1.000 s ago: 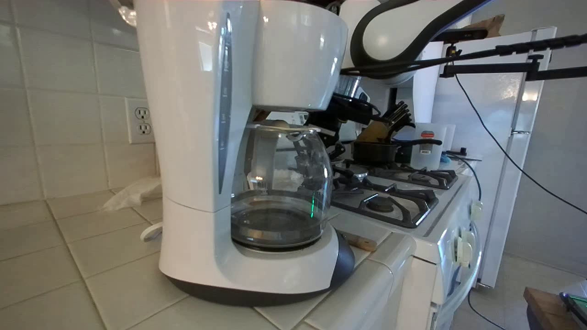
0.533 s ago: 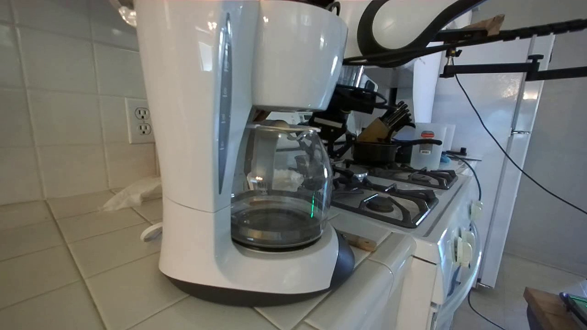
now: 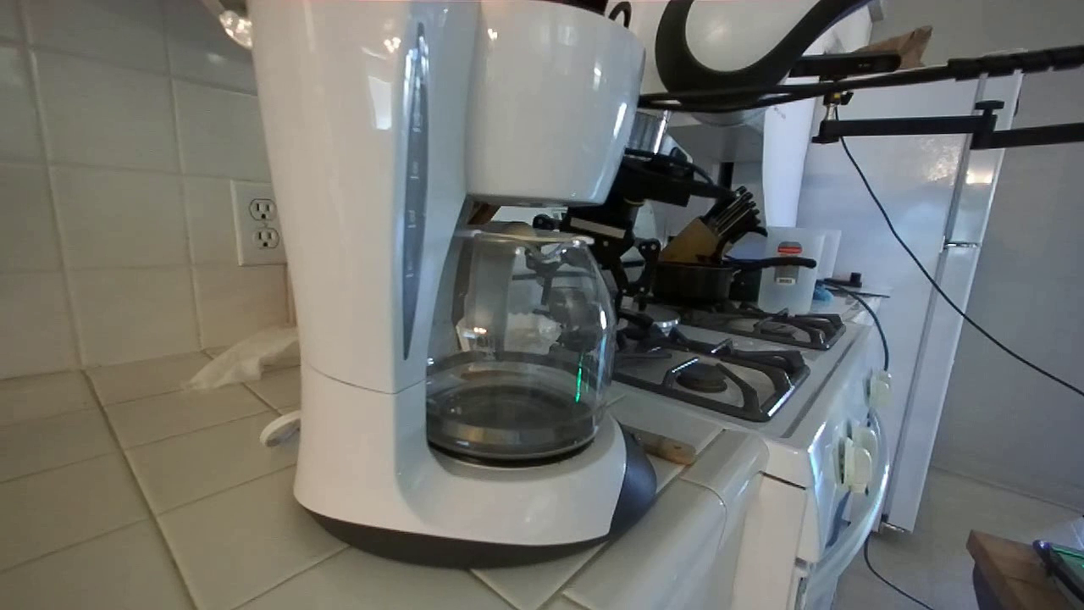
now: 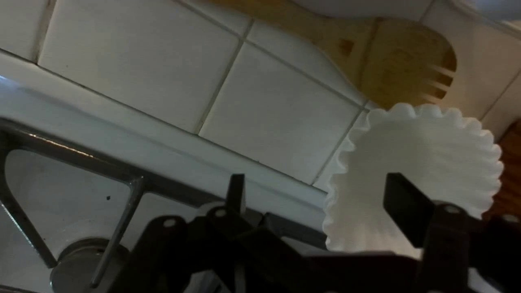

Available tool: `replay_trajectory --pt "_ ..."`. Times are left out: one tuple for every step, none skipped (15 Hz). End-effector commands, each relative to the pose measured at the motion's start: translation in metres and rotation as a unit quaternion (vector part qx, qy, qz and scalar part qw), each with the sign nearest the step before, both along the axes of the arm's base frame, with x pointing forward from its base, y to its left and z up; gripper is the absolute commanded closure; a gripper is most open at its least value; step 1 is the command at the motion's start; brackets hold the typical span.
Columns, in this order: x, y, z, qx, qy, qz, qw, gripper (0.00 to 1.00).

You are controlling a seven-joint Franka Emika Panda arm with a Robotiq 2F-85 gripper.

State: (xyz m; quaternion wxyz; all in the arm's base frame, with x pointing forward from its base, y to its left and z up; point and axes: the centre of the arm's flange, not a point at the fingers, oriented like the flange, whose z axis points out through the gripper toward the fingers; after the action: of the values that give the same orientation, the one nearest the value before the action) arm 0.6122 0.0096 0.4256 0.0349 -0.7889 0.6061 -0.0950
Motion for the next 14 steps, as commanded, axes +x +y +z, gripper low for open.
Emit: replay_trajectory --pt "0.016 0.003 -0.002 0.024 0.003 0.024 0.9994 0.0" --pt "0.018 0.003 -0.003 0.026 0.003 0.031 0.9992 0.0" --pt "0.021 0.003 -0.004 0.027 0.002 0.034 0.9991 0.0" --pt "0.024 0.003 -0.005 0.026 0.002 0.036 0.999 0.0" --pt "0.027 0.003 -0.006 0.025 -0.003 0.036 0.999 0.0" --pt "0.029 0.002 -0.007 0.026 -0.007 0.034 0.999 0.0" --pt "0.032 0.002 -0.008 0.028 -0.018 0.033 0.9989 0.0" --pt "0.034 0.002 -0.009 0.027 -0.022 0.035 0.9988 0.0" --pt "0.036 0.002 -0.01 0.02 -0.025 0.032 0.999 0.0" --pt "0.037 0.002 -0.011 0.012 -0.027 0.025 0.9993 0.0" --pt "0.036 0.0 -0.01 -0.002 -0.022 0.011 0.9997 0.0" --pt "0.036 -0.003 -0.009 -0.01 -0.016 0.003 0.9998 0.0" --pt "0.033 -0.007 -0.007 -0.018 -0.009 -0.006 0.9998 0.0" --pt "0.032 -0.01 -0.006 -0.022 -0.005 -0.012 0.9997 0.0"
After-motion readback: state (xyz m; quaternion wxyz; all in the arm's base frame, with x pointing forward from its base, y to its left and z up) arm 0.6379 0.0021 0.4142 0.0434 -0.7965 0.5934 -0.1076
